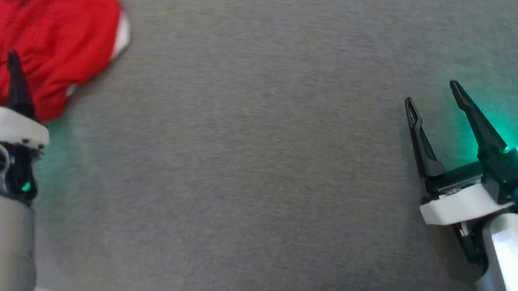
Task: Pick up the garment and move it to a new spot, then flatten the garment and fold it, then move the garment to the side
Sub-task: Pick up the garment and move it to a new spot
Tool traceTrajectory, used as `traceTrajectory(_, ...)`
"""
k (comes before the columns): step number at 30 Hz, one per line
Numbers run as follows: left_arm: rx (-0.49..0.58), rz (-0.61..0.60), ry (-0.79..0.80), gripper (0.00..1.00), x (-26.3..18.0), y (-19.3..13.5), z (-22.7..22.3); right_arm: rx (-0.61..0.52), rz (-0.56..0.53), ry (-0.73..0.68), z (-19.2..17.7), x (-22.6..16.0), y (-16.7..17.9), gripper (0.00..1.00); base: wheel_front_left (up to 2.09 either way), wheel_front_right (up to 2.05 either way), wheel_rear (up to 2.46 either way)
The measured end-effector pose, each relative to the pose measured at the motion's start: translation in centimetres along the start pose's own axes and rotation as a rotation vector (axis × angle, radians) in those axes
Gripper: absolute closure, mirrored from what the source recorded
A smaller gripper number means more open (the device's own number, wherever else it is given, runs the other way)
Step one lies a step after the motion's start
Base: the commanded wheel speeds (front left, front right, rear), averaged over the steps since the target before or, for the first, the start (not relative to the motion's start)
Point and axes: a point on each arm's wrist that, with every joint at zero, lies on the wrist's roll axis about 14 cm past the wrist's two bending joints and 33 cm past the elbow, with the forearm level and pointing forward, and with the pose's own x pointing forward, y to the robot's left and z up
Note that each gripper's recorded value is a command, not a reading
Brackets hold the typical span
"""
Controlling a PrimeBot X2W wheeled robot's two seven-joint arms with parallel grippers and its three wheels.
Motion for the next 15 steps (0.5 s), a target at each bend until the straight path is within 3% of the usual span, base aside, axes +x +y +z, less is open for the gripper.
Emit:
traceTrajectory(4,0.064,-0.002,0.117,0.00,1.5,-0.6,-2.7,-0.001,-0.024,0.013,-0.4,-0.6,-0.8,0.00,0.00,0.00,0.00)
traceTrajectory(5,0.097,-0.002,0.173,0.03,1.6,-0.6,-4.1,-0.003,-0.032,0.017,-0.4,-0.9,-1.1,0.00,0.00,0.00,0.00)
traceTrajectory(6,0.107,0.002,0.221,0.14,1.6,-0.6,-5.3,-0.005,-0.043,0.019,-0.4,-1.1,-1.4,0.00,0.00,0.00,0.00)
traceTrajectory(7,0.118,-0.001,0.242,0.28,1.7,-0.7,-5.9,-0.006,-0.054,0.021,-0.4,-1.4,-1.7,0.00,0.00,0.00,0.00)
traceTrajectory(8,0.130,0.000,0.253,0.57,1.7,-0.7,-5.9,-0.002,-0.065,0.021,-0.3,-1.7,-2.0,0.00,0.00,0.00,0.00)
traceTrajectory(9,0.141,-0.001,0.268,1.00,1.8,-0.6,-5.9,-0.003,-0.073,0.020,-0.2,-1.9,-2.3,0.00,0.00,0.00,0.00)
traceTrajectory(15,0.160,-0.068,0.259,1.00,1.4,-2.6,-4.4,0.010,-0.088,-0.003,1.0,-2.7,-2.5,0.00,0.00,0.00,0.00)
